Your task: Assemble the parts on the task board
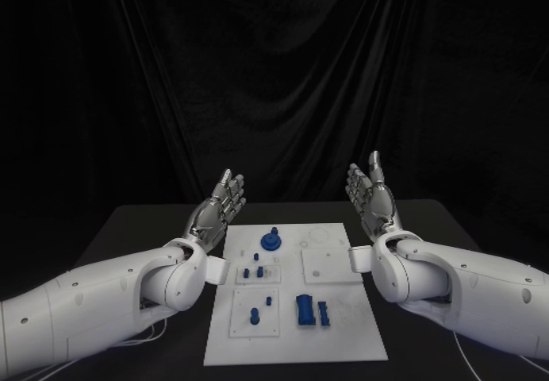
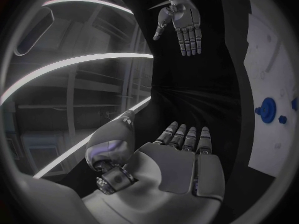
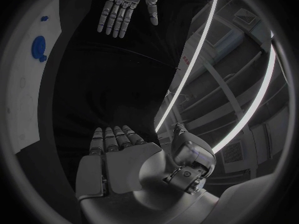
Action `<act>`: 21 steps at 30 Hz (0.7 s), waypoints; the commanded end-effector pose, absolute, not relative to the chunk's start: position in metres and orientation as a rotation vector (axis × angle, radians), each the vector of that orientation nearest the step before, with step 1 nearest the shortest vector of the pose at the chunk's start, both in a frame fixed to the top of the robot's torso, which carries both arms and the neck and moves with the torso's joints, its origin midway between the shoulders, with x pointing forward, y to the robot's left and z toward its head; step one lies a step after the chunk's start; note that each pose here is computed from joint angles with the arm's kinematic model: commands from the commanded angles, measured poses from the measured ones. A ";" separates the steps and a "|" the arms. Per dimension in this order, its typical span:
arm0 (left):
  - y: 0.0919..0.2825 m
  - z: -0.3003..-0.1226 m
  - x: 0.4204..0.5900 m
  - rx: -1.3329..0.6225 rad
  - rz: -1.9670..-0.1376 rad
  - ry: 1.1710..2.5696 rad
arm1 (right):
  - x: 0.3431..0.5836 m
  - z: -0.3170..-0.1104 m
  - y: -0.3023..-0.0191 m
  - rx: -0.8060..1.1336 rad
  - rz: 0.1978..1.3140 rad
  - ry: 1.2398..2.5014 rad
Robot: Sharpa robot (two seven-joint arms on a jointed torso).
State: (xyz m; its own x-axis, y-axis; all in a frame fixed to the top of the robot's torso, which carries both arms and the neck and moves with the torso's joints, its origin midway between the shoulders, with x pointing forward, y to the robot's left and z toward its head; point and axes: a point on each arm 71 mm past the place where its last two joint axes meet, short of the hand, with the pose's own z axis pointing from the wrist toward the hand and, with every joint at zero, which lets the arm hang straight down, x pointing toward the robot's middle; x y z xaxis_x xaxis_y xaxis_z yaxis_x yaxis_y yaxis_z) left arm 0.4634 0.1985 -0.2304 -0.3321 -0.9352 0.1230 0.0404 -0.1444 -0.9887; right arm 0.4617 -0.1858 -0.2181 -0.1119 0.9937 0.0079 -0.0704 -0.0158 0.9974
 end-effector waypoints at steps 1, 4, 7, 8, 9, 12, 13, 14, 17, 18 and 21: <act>0.201 -0.232 0.464 -1.153 -1.355 1.278 | 0.462 -0.224 -0.192 1.209 1.229 1.218; 0.197 -0.229 0.463 -1.175 -1.305 1.255 | 0.462 -0.224 -0.192 1.209 1.229 1.218; 0.195 -0.226 0.462 -1.194 -1.263 1.234 | 0.462 -0.224 -0.192 1.209 1.229 1.218; 0.194 -0.226 0.462 -1.198 -1.254 1.230 | 0.462 -0.224 -0.192 1.209 1.229 1.218; 0.193 -0.225 0.462 -1.201 -1.246 1.226 | 0.462 -0.224 -0.192 1.209 1.229 1.218; 0.193 -0.224 0.462 -1.208 -1.232 1.219 | 0.462 -0.224 -0.192 1.209 1.229 1.218; 0.192 -0.224 0.462 -1.209 -1.229 1.218 | 0.462 -0.224 -0.192 1.209 1.229 1.218; 0.192 -0.224 0.462 -1.209 -1.229 1.218 | 0.462 -0.224 -0.192 1.209 1.229 1.218; 0.192 -0.224 0.462 -1.209 -1.229 1.218 | 0.462 -0.224 -0.192 1.209 1.229 1.218; 0.192 -0.224 0.462 -1.209 -1.229 1.218 | 0.462 -0.224 -0.192 1.209 1.229 1.218; 0.192 -0.224 0.462 -1.209 -1.229 1.218 | 0.462 -0.224 -0.192 1.209 1.229 1.218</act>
State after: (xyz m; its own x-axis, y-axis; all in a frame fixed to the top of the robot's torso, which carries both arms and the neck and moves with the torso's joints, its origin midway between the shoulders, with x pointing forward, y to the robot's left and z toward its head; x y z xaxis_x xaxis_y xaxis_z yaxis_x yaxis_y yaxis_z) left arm 0.4622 0.1922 -0.2244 -0.0419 -0.9989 0.0205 -0.0011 -0.0205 -0.9998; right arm 0.4621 -0.1911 -0.2228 -0.0335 0.9993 0.0168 -0.0122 -0.0172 0.9998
